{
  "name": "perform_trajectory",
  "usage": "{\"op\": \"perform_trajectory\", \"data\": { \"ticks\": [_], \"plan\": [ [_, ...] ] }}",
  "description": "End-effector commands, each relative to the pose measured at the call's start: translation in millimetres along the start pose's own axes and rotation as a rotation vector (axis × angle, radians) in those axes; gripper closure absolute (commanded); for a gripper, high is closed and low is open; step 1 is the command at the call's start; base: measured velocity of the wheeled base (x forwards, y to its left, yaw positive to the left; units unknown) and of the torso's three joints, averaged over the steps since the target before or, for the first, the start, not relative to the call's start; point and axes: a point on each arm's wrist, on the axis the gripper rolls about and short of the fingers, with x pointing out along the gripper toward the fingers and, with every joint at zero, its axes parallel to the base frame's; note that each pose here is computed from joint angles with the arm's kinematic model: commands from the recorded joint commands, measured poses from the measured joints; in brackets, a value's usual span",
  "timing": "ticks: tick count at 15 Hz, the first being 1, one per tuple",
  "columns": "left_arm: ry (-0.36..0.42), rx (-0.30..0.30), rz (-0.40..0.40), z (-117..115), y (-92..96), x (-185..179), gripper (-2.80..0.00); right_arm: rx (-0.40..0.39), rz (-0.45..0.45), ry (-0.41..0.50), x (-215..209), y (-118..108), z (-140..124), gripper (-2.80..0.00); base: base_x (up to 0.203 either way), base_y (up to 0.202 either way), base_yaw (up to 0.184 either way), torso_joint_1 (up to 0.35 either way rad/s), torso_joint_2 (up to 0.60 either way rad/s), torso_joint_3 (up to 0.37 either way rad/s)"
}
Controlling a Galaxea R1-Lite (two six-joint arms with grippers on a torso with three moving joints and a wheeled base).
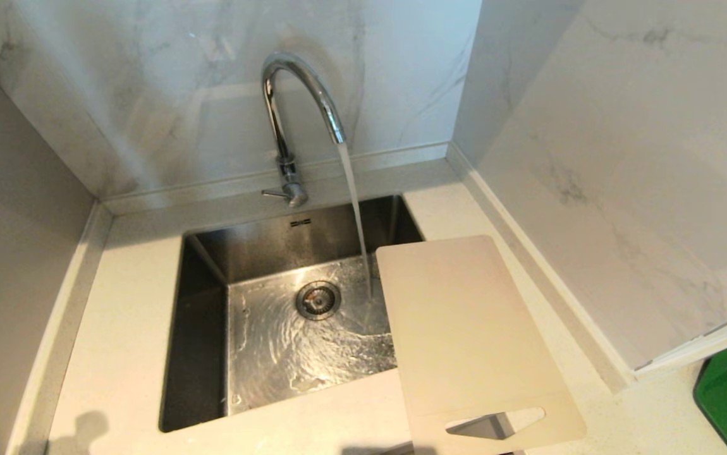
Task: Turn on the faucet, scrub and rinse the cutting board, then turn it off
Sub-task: Pick up the cutting board
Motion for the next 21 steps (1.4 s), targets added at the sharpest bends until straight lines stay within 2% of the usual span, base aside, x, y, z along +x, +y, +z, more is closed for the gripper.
{"op": "perform_trajectory", "data": {
  "ticks": [1, 3, 10, 12, 15, 21],
  "plan": [
    [-0.038, 0.001, -0.002, -7, 0.1, -8, 0.0, 0.0, 0.0, 0.001, 0, 0, 0, 0.0, 0.0, 0.0, 0.0, 0.0, 0.0, 0.0],
    [-0.06, 0.005, -0.004, -15, 0.4, -13, 0.0, 0.0, 0.0, 0.001, 0, 0, 0, 0.0, 0.0, 0.0, 0.0, 0.0, 0.0, 0.0],
    [-0.053, 0.019, 0.011, -55, 3.3, -21, 0.0, 0.0, 0.0, 0.001, 0, 0, 0, 0.0, 0.0, 0.0, 0.0, 0.0, 0.0, 0.0],
    [-0.028, 0.057, 0.02, -68, 4.3, -20, 0.0, 0.0, 0.001, 0.003, 0, 0, 0, 0.0, 0.0, 0.0, 0.0, 0.0, 0.0, 0.0],
    [-0.055, 0.064, 0.019, -70, 4.4, -18, 0.0, 0.0, 0.0, 0.001, 0, 0, 0, 0.0, 0.0, 0.0, 0.0, 0.0, 0.0, 0.0],
    [-0.055, 0.068, 0.015, -72, 4.2, -17, 0.0, 0.0, 0.001, 0.002, 0, 0, 0, 0.0, 0.0, 0.0, 0.0, 0.0, 0.0, 0.0]
  ]
}}
